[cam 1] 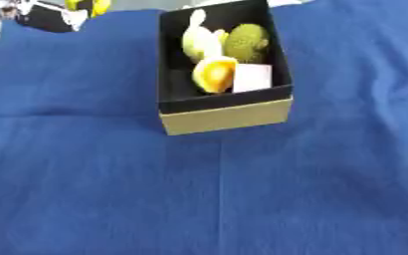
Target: Pick up objects on the table and place them in the box.
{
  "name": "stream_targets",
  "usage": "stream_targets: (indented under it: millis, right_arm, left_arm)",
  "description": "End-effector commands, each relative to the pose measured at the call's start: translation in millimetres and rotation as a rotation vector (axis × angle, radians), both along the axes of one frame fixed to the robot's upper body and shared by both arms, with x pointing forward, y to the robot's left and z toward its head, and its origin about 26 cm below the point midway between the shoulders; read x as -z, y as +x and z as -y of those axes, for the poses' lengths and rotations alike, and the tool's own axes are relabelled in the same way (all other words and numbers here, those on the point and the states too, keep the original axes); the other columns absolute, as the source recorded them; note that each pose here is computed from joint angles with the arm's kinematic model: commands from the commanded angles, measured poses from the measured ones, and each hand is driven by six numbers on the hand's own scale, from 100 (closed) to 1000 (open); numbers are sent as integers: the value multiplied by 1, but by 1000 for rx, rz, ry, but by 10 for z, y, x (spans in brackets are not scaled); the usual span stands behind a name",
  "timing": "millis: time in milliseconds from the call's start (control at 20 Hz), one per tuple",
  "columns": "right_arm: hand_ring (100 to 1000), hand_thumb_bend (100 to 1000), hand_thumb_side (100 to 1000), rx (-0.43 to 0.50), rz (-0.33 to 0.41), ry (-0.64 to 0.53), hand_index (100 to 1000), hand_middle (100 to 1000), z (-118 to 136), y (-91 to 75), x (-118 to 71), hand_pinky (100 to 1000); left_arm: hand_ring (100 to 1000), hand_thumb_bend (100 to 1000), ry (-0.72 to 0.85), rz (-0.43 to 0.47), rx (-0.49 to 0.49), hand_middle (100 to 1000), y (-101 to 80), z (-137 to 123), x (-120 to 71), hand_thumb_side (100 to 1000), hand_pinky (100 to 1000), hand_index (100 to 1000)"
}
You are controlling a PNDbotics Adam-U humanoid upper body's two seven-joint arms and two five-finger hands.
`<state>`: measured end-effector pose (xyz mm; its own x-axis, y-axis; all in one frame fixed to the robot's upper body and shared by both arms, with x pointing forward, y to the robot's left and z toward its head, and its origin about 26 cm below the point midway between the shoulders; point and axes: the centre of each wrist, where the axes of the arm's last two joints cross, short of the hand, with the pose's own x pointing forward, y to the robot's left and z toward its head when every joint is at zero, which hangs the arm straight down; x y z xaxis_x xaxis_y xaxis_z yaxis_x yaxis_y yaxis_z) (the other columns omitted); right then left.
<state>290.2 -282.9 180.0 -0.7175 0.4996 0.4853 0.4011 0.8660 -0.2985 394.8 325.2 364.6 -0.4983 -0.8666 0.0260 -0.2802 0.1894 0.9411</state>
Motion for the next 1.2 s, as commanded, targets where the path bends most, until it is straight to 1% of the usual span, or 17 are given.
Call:
stream_targets:
  millis: [50,100,200,350,650,800,850,900,950,1050,1100,1200]
  right_arm:
    - [777,100,528,-11,23,-21,782,720,40,-13,-103,752]
    - [777,100,528,-17,23,-22,782,720,36,-8,-114,752]
    - [777,100,528,-28,27,-24,782,720,32,-1,-138,752]
    - [777,100,529,-37,29,-22,782,720,30,6,-160,752]
    - [777,100,530,-45,32,-8,782,720,14,16,-178,751]
    - [777,100,530,-48,32,-5,782,720,6,19,-183,751]
    - [777,100,530,-49,33,-5,782,720,5,19,-185,751]
    - [777,100,529,-49,33,-4,782,720,4,21,-187,751]
    - [777,100,531,-51,34,-3,782,720,1,22,-190,751]
    - [777,100,531,-53,33,-1,782,720,-3,23,-190,751]
    - [777,100,531,-53,33,1,782,720,-5,23,-189,751]
    - [777,100,532,-53,32,7,782,719,-7,23,-186,750]
  left_arm:
    - [596,100,-1,20,156,522,-107,376,-166,161,735,709]
    - [596,100,-2,7,200,523,-107,503,-160,161,736,710]
    - [602,100,16,-32,252,532,-86,692,-107,149,738,717]
    - [608,100,41,-100,276,545,3,844,25,151,743,731]
    - [620,100,39,-205,270,566,212,941,247,159,750,754]
    - [645,100,40,-252,258,596,300,932,346,138,767,782]
    - [663,100,40,-265,251,617,328,907,370,144,776,797]
    - [703,100,38,-280,245,680,357,879,396,228,806,831]
    - [762,100,39,-299,239,756,385,849,422,395,833,879]
    - [800,110,48,-328,226,795,431,787,448,473,859,910]
    - [805,124,46,-329,222,799,444,761,449,488,863,916]
    - [808,163,35,-313,214,801,456,720,439,462,865,918]
